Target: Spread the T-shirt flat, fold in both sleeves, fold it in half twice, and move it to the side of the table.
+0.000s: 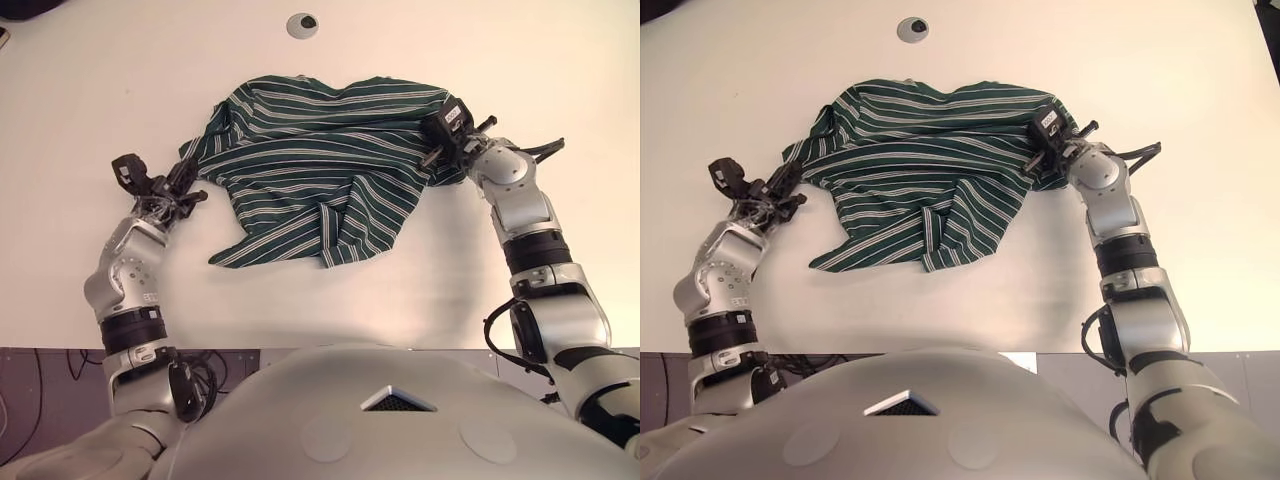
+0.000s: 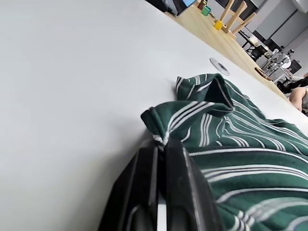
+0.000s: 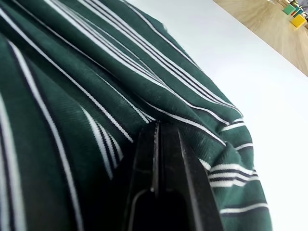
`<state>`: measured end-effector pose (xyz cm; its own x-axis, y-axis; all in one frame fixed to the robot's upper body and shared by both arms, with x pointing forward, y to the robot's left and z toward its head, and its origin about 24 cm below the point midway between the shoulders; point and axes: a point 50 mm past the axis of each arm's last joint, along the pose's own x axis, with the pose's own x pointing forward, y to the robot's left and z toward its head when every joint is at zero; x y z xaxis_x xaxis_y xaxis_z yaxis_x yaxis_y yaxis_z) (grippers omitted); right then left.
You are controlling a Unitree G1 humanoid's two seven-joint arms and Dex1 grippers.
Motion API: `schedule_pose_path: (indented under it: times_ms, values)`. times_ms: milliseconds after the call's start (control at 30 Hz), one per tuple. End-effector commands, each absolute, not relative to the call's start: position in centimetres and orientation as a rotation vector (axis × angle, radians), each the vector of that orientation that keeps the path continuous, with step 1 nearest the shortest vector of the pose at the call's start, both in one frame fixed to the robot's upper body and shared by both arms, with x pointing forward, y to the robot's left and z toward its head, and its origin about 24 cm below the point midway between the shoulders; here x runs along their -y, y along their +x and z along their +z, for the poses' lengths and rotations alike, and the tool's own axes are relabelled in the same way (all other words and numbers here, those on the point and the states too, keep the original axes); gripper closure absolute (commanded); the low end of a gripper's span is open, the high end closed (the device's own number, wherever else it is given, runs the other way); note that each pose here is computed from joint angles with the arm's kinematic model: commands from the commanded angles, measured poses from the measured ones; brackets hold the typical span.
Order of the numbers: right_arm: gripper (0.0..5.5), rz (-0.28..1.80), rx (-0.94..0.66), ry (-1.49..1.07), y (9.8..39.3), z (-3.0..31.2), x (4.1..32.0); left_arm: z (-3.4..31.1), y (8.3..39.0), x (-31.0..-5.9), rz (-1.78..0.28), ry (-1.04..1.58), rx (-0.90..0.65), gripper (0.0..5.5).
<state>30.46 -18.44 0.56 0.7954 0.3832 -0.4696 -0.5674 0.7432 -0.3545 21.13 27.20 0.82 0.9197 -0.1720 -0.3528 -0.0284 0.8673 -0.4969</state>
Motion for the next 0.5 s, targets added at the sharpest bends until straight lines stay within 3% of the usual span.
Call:
schedule_pose_path:
  times_ms: [33,100,200,267,500]
  values:
    - [5.50,0.498,-0.592,-0.552,27.8,-2.8,21.1,0.4,19.4,-27.3,-0.083,-0.485,-0.493,5.44]
    - [5.50,0.502,-0.535,-0.569,28.1,-2.4,20.8,0.5,19.2,-26.5,-0.144,-0.438,-0.507,5.44]
    - [5.50,0.530,-0.349,-0.522,28.6,-0.4,19.4,1.4,19.3,-25.5,-0.258,-0.357,-0.476,4.89]
    - [5.50,0.554,-0.229,-0.506,28.7,1.0,18.5,2.3,19.7,-26.0,-0.274,-0.266,-0.438,4.54]
    - [5.50,0.540,0.074,-0.467,29.1,6.5,18.4,6.9,19.6,-29.6,-0.422,0.343,-0.350,4.54]
